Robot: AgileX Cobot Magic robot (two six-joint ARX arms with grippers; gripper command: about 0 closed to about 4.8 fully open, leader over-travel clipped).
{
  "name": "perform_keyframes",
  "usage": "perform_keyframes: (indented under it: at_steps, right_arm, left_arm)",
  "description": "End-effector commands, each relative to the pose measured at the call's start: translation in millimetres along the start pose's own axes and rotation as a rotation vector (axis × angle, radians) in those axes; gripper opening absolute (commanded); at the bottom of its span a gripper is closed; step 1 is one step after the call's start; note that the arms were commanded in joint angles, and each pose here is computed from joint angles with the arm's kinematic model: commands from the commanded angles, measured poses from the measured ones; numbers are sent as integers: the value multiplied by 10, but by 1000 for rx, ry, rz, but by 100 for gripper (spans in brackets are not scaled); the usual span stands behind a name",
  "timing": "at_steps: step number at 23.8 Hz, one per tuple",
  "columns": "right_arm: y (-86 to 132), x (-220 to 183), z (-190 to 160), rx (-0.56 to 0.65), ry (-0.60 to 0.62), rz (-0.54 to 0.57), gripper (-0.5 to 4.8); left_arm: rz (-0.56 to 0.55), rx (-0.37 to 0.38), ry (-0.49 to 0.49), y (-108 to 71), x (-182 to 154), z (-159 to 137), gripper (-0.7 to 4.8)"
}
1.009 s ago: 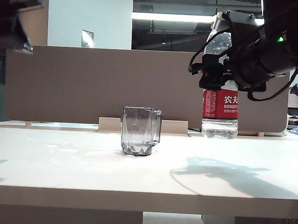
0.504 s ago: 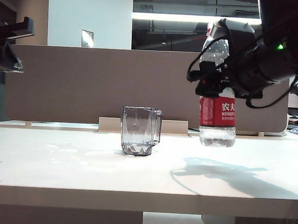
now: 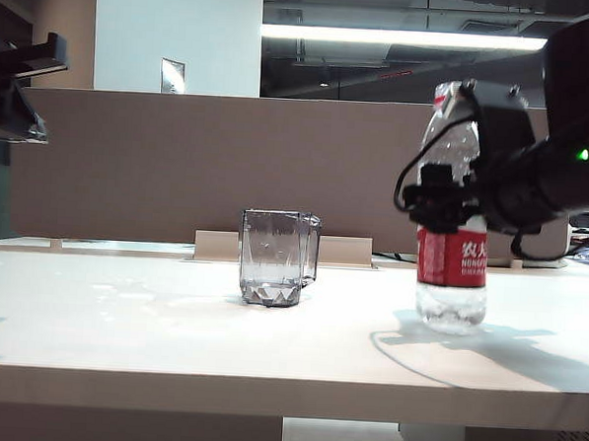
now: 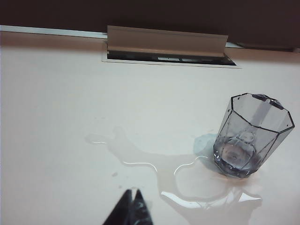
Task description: Pick up the mineral water bottle on the table and pour a little water into the mug.
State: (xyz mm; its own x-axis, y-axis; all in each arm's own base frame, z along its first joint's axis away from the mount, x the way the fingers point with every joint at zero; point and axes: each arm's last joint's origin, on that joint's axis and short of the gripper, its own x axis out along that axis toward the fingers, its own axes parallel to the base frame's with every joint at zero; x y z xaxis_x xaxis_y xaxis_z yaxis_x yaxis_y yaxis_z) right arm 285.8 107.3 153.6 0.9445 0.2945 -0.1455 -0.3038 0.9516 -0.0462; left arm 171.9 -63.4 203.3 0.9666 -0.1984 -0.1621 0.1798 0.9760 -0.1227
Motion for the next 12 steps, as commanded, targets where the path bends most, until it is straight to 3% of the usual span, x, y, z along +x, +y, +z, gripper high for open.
perform_keyframes:
  at_steps: [1,12]
  right_arm:
    - [4,37,12,4,-77,36,299]
    - [23,307,-84,4,-108,60,338]
  left_arm:
    - [1,-2,-14,-1,-1,16,-2]
    - [1,-2,-13,-1,-1,15,-2]
